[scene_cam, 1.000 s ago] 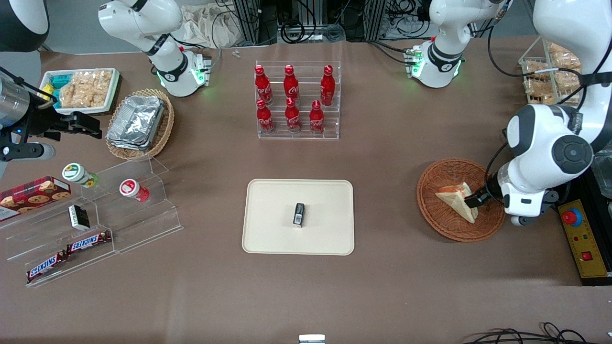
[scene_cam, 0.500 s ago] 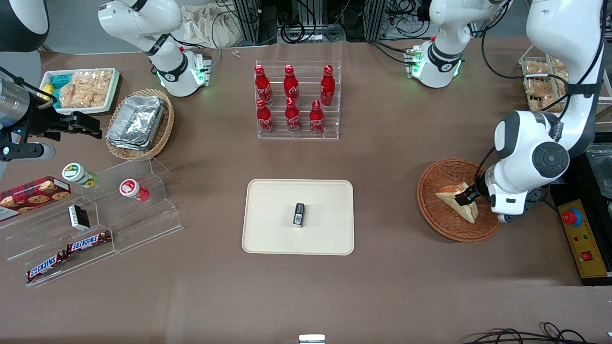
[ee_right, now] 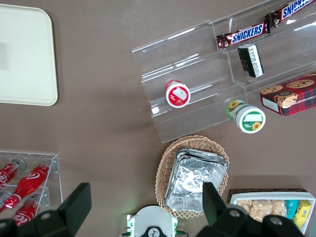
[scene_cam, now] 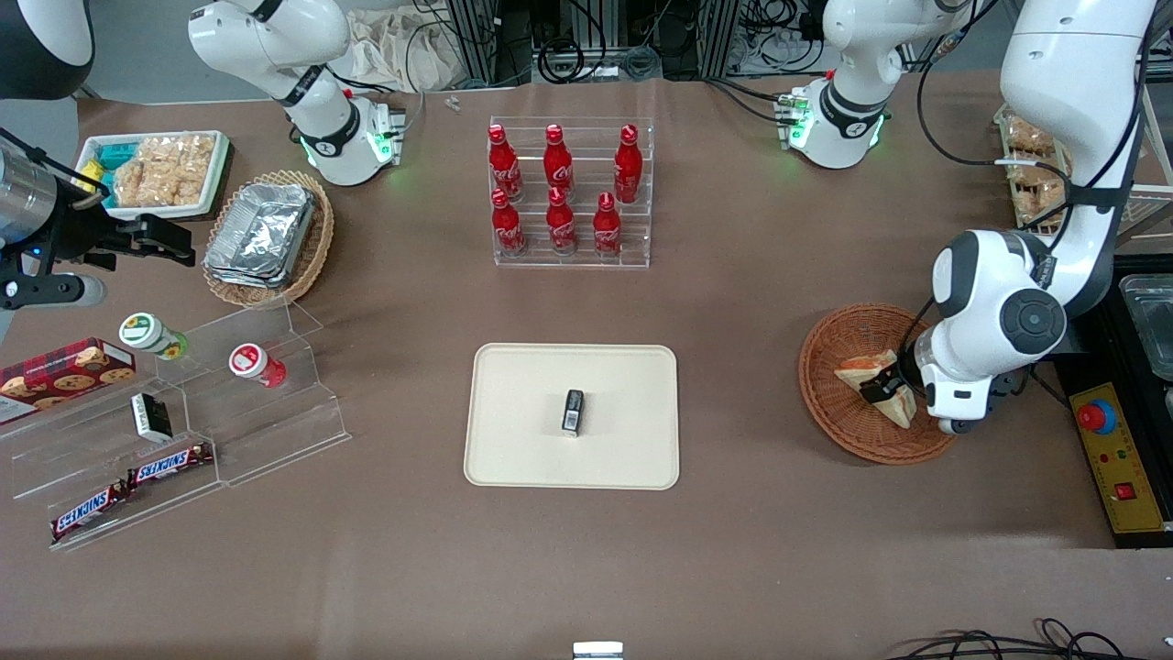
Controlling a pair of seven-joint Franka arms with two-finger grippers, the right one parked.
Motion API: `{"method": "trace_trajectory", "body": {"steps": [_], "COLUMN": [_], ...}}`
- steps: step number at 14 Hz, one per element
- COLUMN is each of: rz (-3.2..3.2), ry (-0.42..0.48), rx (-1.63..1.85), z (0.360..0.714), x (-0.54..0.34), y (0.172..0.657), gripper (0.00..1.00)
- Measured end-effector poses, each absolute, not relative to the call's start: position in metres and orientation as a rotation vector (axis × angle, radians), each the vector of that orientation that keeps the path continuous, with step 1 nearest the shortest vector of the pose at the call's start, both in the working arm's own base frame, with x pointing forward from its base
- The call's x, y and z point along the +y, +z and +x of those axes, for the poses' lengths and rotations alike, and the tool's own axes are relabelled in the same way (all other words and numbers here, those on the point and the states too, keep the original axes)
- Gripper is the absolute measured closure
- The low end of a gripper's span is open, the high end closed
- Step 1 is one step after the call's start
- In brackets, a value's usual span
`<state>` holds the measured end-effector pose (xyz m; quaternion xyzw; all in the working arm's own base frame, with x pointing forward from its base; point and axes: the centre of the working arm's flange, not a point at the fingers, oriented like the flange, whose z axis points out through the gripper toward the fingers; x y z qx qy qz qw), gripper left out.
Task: Place sandwich from basket to tray
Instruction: 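Lower the left gripper and close it on the wrapped sandwich, then lift the sandwich out of the basket with the left gripper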
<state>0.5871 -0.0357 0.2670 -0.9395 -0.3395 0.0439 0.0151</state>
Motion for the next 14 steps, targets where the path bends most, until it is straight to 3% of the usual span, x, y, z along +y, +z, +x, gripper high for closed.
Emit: {"method": "trace_trajectory", "body": {"steps": [3,8,9,14], "rz": [-2.908,-2.882,-2.881,-2.866], "ry": [0.141,0.105,0.099,0.073], "rx": [-1.102,-1.091,-1.082,-1.06], "z": [0.587,0.587,0.588,0.594], "x": [-0.049,-0.056,-0.056,-0.053], "y": [0.258,0.251,0.252,0.27], "gripper": [0.03,0.56,0.62,0.71]}}
